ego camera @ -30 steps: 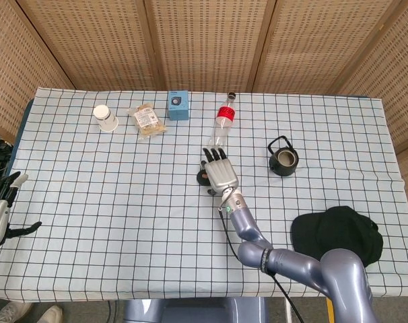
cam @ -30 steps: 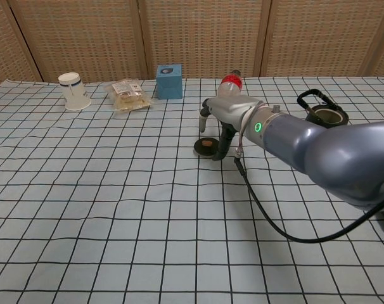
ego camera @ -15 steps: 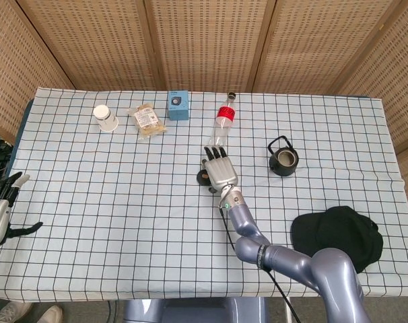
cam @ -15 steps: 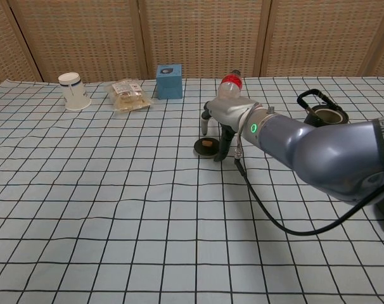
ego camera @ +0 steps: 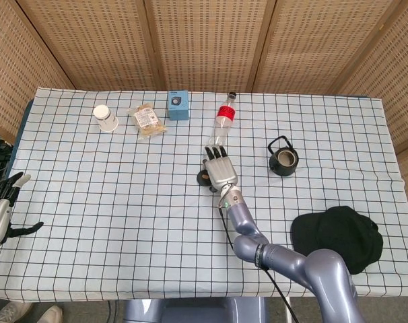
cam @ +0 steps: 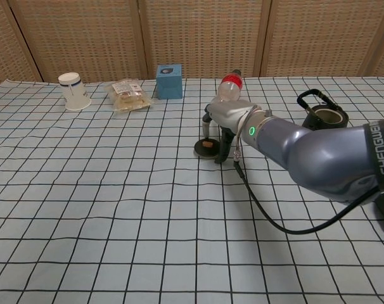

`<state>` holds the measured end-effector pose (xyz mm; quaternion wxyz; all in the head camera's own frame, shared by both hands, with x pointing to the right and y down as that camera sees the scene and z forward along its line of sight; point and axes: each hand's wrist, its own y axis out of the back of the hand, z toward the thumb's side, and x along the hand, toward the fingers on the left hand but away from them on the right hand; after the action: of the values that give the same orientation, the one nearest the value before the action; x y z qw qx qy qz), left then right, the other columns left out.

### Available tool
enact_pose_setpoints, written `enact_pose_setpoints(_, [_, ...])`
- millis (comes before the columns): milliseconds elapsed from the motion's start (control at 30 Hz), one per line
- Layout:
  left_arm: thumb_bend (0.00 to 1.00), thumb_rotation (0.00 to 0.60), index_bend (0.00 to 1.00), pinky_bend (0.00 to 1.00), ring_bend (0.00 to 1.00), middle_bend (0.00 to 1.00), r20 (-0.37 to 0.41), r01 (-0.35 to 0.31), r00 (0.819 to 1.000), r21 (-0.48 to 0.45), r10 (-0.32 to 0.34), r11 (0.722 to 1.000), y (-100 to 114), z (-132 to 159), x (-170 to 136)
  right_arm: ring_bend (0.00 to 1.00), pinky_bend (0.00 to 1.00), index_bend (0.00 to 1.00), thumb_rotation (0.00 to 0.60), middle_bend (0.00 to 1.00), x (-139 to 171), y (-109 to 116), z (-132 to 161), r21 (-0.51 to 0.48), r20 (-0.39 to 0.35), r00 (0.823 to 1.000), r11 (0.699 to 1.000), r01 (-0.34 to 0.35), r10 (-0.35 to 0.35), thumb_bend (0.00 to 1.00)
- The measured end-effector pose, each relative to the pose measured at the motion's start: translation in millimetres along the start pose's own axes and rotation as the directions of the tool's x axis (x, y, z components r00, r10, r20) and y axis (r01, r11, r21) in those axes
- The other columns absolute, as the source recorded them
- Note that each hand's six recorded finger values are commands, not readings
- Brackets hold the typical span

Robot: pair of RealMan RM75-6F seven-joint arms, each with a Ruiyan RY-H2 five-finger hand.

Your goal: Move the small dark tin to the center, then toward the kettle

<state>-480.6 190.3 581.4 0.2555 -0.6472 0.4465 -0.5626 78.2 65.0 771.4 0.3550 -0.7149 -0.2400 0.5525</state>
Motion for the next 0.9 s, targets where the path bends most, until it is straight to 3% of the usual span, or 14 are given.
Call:
enact_pose_setpoints(300, [0.13, 0.6, 0.0, 0.0, 0.0, 0.0, 0.006, 0.015, 1.0, -0.009, -0.015, 1.0, -2.0, 1.0, 0.2, 0.0, 0.0, 0.48, 0.6, 0.14, 1.2, -0.3, 1.0, 0.006, 0.003, 1.0, 1.0, 0.008, -0.008, 0.42])
enact_pose_setpoints(633, [0.13, 0.6, 0.0, 0.0, 0.0, 0.0, 0.009, 0.018, 1.0, -0.007, -0.018, 1.0, -2.3, 2.4, 0.1, 0.0, 0.0, 0.49, 0.6, 0.15, 5.8, 0.9, 2.9, 0.01, 0.002, 1.0, 1.0, 0.014, -0.014, 0.43])
enact_pose_setpoints(900, [0.13, 0.6, 0.0, 0.0, 0.0, 0.0, 0.013, 0.02, 1.0, -0.005, -0.02, 1.0, -2.5, 2.0, -0.9, 0.0, 0.0, 0.49, 0.6, 0.15, 11.7, 14.9, 4.2, 0.011, 0.001, 0.999, 0.999, 0.046, -0.046, 0.43])
